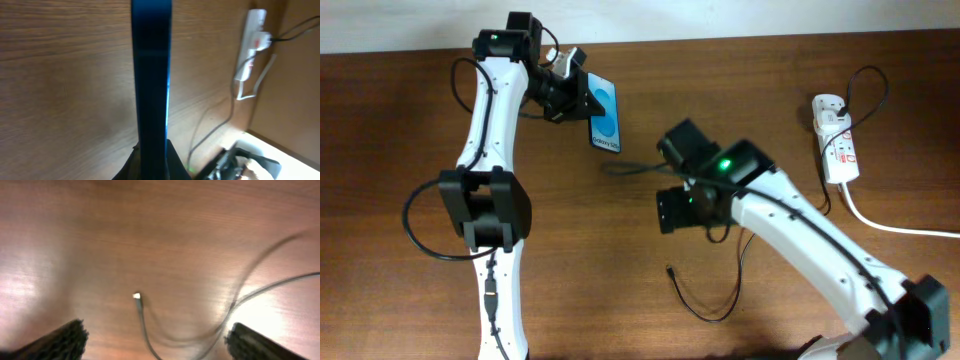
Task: Plug charger to phone and switch on socket
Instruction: 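Bring the plug under the phone's bottom port with the right gripper, then push the USB-C plug up into the phone's port with the right gripper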
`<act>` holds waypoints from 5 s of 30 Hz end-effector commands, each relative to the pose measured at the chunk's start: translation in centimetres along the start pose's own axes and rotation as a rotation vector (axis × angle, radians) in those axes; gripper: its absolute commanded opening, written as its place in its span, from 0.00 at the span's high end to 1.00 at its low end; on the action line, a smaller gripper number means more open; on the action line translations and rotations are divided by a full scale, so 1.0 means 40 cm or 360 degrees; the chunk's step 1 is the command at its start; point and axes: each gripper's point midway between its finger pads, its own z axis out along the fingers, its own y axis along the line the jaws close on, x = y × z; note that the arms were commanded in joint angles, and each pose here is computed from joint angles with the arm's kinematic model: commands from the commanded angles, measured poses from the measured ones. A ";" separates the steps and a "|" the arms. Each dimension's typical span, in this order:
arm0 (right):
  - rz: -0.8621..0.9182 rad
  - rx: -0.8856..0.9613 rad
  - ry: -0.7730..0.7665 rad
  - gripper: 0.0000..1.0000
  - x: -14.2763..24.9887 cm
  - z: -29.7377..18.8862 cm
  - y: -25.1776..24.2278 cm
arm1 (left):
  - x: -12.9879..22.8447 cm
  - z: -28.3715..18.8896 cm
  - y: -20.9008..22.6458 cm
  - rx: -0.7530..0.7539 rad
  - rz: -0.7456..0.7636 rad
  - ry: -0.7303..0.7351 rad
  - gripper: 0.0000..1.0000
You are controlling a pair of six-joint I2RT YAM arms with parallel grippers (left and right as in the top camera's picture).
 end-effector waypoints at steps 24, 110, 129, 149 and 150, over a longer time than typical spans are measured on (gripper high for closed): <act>0.0141 -0.0429 0.0524 0.77 0.237 0.319 0.062 | -0.011 -0.016 -0.001 -0.0069 0.0082 -0.0045 1.00; 0.0050 -0.1511 -0.0542 0.96 -0.308 -0.189 0.160 | 0.053 -0.115 -0.373 0.1311 0.0415 0.0067 1.00; 0.0070 -0.1571 -0.0639 0.96 -0.342 -0.224 0.168 | 0.075 -0.090 -0.401 0.1325 0.0480 0.0097 1.00; 0.0087 -0.1586 -0.0759 0.91 -0.385 -0.253 0.117 | 0.083 -0.066 -0.400 0.1257 0.0470 0.0120 1.00; 0.0090 -0.1590 -0.0763 0.91 -0.387 -0.256 0.111 | 0.080 -0.056 -0.390 0.1205 0.0472 0.0115 1.00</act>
